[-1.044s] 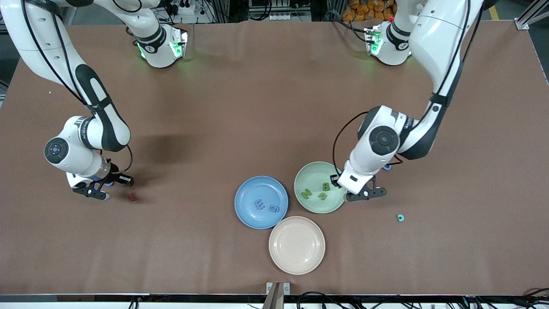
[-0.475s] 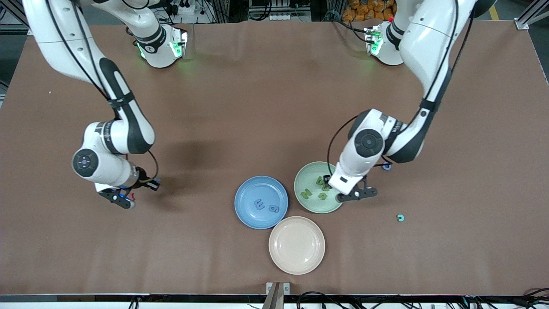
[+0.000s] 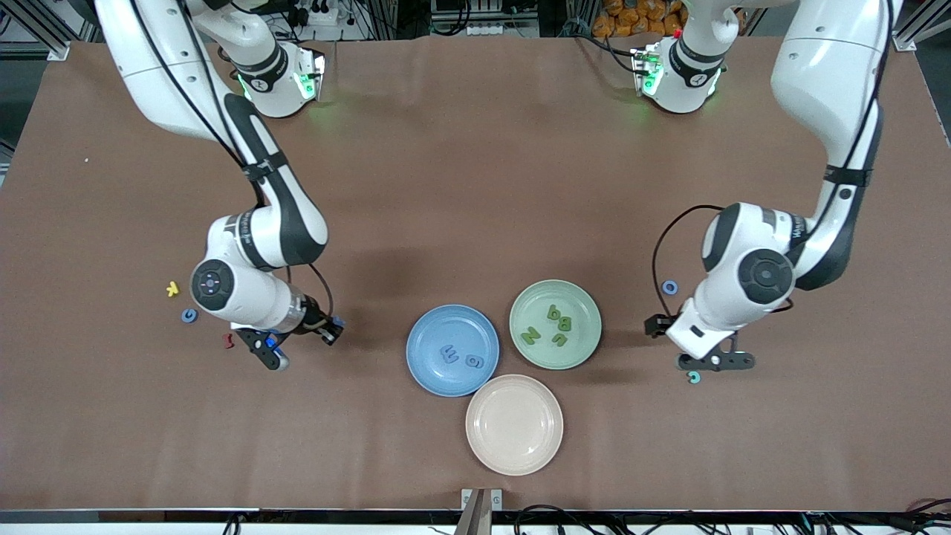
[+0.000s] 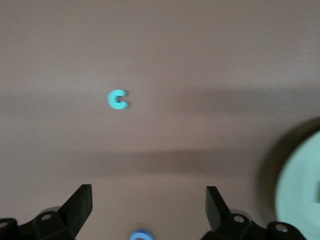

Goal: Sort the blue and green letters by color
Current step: 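Place the blue X on the blue plate while the left gripper withdraws, then reach and grasp the blue G with the right gripper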

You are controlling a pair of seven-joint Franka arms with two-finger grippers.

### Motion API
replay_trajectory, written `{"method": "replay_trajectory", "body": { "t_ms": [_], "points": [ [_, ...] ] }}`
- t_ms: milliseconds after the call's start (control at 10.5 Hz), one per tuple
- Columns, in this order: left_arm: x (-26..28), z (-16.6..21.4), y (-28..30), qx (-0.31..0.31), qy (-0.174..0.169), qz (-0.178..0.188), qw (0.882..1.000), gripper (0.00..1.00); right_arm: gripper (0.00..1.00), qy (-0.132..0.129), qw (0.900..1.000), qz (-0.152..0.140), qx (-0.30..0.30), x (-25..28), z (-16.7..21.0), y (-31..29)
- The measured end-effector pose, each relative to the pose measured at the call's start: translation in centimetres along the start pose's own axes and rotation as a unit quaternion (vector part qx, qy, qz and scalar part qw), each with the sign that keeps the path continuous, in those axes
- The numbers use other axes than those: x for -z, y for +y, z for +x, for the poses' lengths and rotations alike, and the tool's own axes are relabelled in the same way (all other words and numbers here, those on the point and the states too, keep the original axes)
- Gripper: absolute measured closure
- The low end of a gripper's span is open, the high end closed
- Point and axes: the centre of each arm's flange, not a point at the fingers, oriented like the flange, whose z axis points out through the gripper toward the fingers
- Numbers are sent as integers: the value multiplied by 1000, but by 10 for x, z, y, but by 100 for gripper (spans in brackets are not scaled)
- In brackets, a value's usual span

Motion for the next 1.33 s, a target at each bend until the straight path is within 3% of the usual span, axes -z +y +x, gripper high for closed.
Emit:
{"method": "replay_trajectory", "body": {
  "t_ms": [190, 475, 665, 949, 1044, 1139, 1329],
  "points": [
    [-2, 10, -68, -12, -1, 5, 1000, 0, 72, -8, 998, 28, -59, 0, -38, -49],
    [20, 11, -190, -7, 11, 13, 1000, 0, 72, -45, 988, 73, -127, 0, -90, -96],
    [56, 4, -227, -4, 32, 29, 999, 0, 69, -44, 983, 92, -152, -4, -112, -110],
    [135, -13, -209, -11, 45, 43, 998, 0, 29, -42, 982, 92, -159, -10, -110, -110],
    [165, -21, -194, -7, 48, 30, 998, 0, 15, -35, 983, 90, -155, -10, -106, -108],
    [192, -31, -179, -2, 49, 10, 999, 0, 1, -16, 989, 72, -131, -12, -98, -104],
    [237, -50, -159, 13, 46, -16, 999, 0, 0, 36, 998, -24, -48, -21, -71, -77]
  ]
}}
